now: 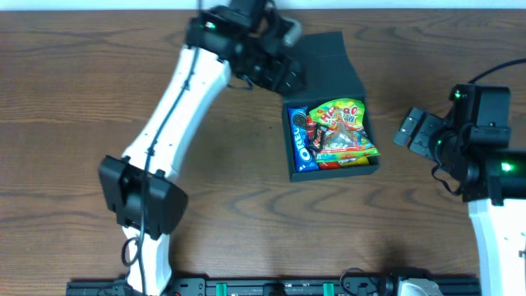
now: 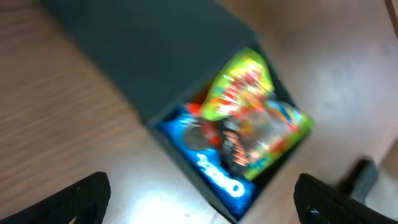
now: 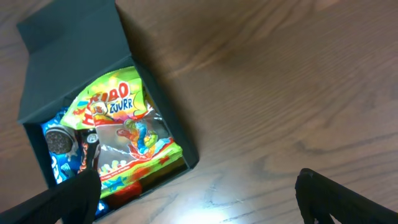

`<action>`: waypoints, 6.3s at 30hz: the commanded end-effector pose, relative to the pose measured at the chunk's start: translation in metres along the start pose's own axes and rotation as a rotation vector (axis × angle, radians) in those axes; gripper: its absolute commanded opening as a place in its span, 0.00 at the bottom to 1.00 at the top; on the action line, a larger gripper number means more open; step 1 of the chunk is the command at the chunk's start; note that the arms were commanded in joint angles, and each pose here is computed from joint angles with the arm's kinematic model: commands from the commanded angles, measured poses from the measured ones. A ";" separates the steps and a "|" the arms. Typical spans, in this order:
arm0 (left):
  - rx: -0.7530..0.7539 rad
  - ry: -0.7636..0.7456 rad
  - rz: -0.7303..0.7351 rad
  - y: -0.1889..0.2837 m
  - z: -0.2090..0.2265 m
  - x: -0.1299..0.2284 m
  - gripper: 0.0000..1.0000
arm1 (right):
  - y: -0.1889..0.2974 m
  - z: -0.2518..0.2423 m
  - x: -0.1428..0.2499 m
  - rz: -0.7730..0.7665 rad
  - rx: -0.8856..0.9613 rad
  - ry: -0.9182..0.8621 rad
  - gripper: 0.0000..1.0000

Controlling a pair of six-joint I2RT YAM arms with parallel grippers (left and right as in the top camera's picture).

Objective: Pack container

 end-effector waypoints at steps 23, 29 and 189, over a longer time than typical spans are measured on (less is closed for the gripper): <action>0.388 0.433 0.014 -0.181 0.107 0.010 0.95 | 0.000 0.001 -0.007 -0.036 0.008 0.007 0.99; 0.397 0.415 -0.012 -0.193 0.093 0.001 0.95 | -0.003 0.001 -0.008 -0.026 0.014 0.008 0.99; -0.649 -0.021 0.050 -0.167 -0.109 0.204 0.95 | -0.165 0.070 0.075 0.328 0.162 0.341 0.99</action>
Point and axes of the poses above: each gripper's point midway between its finger pads, its own y axis back along the fingers, its own z axis along the line the jaws close on, x = y × z, the point moved 8 cm from there along y, back along the fingers, and after that the axes turned 7 degrees about -y, right-handed, at the moved point
